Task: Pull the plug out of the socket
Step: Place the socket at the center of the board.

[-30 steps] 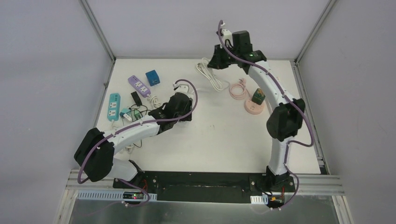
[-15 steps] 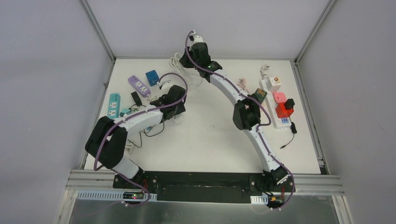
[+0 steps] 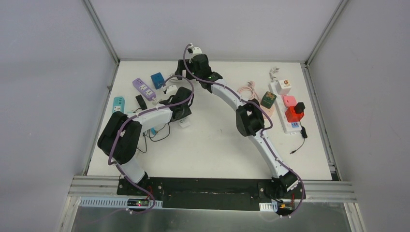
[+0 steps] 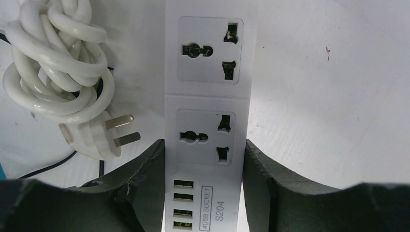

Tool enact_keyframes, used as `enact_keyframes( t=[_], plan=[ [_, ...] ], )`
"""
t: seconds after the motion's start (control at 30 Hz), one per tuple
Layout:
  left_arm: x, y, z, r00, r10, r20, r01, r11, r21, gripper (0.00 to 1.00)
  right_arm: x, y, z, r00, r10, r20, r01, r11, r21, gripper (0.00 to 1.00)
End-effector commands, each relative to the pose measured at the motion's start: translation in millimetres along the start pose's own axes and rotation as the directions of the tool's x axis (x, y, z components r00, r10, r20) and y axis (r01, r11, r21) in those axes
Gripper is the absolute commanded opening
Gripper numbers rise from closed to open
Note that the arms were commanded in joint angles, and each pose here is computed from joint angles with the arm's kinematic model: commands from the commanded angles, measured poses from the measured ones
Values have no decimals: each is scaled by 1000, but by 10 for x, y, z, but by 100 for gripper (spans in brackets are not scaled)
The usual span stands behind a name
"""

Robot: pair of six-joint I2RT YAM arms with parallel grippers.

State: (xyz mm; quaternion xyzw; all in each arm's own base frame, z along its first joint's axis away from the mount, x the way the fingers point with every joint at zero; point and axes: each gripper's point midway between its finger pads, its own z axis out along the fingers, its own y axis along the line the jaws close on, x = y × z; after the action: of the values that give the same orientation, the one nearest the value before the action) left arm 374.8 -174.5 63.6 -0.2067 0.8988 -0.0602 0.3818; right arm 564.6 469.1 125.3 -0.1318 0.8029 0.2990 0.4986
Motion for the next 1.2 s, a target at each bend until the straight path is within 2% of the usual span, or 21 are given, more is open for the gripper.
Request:
enact_keyframes(
  t=[0.0,0.07,0.17,0.27,0.33,0.47,0.57,0.67,0.73,0.97,1.03,1.17],
  plan=[
    [-284,-165,-29,997,-57,56,55,998,36,0,-934,290,-461,985,-99,139,115,987,-111,95],
    [-306,-179,-29,996,-60,58,58,998,39,0,-1149,305,-671,980,-129,152,149,980,-130,99],
    [-338,-206,-11,997,-57,55,55,998,42,0,-1426,270,-1084,973,-178,148,206,957,-205,100],
    [-374,-242,13,997,-51,53,49,998,37,0,-1541,320,-1640,967,-231,104,254,885,-389,100],
    [-396,-257,31,998,-46,50,45,999,28,0,-1555,324,-2062,958,-279,70,277,826,-491,100],
    [-445,-227,103,999,-22,47,23,1000,-15,0,-1396,143,-2897,933,-359,-33,278,772,-572,100],
    [-479,-151,205,999,-8,36,10,999,-53,0,-1069,2,-3464,869,-481,-118,334,745,-577,100],
    [-519,-74,319,1000,-2,13,3,996,-86,0,-698,-144,-3978,805,-538,-248,340,763,-550,100],
    [-553,-30,380,1000,5,-2,-6,994,-108,0,-562,-258,-4219,800,-521,-298,324,793,-516,100],
    [-639,136,597,998,32,-50,-41,983,-177,0,-205,-563,-4779,895,-279,-348,139,916,-377,100],
    [-676,166,634,997,41,-63,-53,980,-192,9,-104,-566,-4888,903,-252,-348,122,927,-355,99],
    [-835,228,560,997,47,-56,-60,965,-256,45,-45,-680,-5064,923,-189,-335,94,955,-280,100]
  ],
)
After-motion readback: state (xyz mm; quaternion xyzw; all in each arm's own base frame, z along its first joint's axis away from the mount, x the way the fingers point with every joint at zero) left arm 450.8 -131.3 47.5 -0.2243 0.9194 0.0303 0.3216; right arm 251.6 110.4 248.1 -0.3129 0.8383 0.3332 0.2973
